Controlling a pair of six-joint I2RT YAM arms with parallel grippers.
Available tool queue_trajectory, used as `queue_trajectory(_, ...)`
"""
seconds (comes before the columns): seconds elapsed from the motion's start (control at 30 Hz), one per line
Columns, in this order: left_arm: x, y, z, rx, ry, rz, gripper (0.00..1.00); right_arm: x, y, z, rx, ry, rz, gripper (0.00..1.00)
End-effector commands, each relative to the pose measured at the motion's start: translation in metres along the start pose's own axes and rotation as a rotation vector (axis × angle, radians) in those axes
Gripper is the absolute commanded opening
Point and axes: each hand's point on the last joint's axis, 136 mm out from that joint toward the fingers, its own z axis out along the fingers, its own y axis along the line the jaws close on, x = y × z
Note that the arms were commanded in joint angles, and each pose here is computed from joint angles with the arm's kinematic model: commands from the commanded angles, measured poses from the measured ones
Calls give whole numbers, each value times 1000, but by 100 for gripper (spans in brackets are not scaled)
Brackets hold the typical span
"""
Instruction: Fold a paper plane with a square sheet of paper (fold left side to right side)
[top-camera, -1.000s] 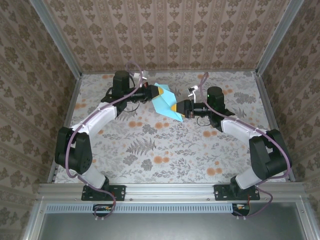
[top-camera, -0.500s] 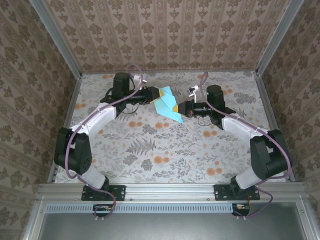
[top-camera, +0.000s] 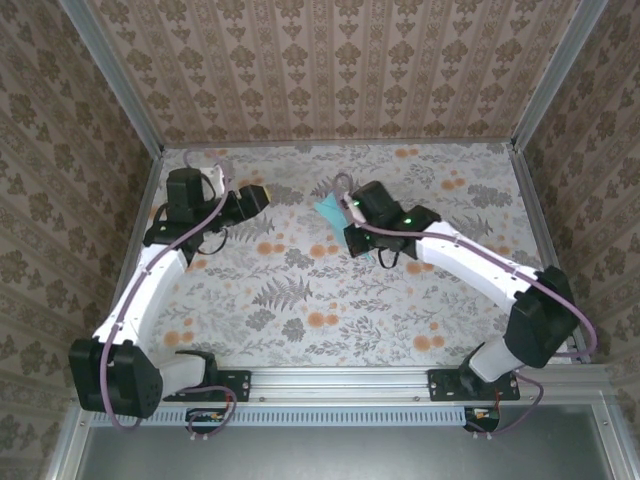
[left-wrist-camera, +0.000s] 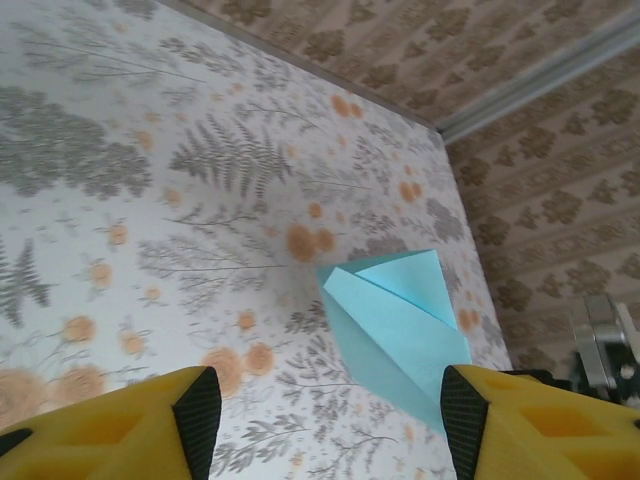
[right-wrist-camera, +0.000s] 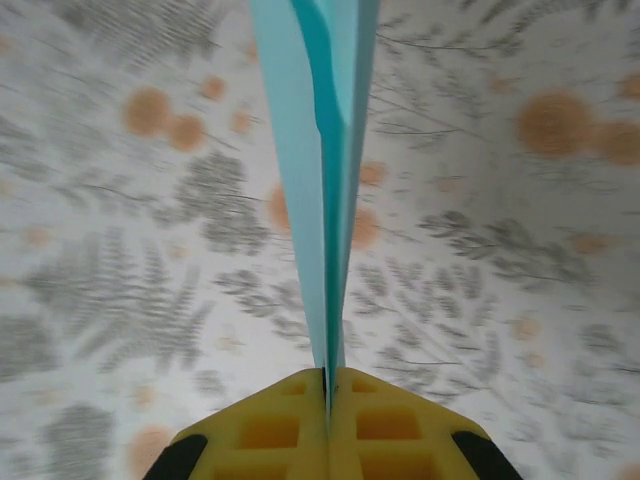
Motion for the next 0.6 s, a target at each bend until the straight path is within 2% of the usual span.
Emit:
queue_trajectory(0.0, 0, 18, -11, -84, -32, 5, 63, 17, -52, 0, 456, 127, -243, 6)
queue_trajectory(0.33, 0, 23, -14, -89, -29, -6, 64, 28, -26, 50, 766, 286, -620, 8)
queue_trajectory(0.47, 2, 24, -13, -88, -20, -12, 64, 45, -11, 72, 762, 354, -693, 9)
queue_trajectory(0.57, 5, 26, -12, -89, -14, -16, 64, 60, 2, 84, 701, 404, -707, 11)
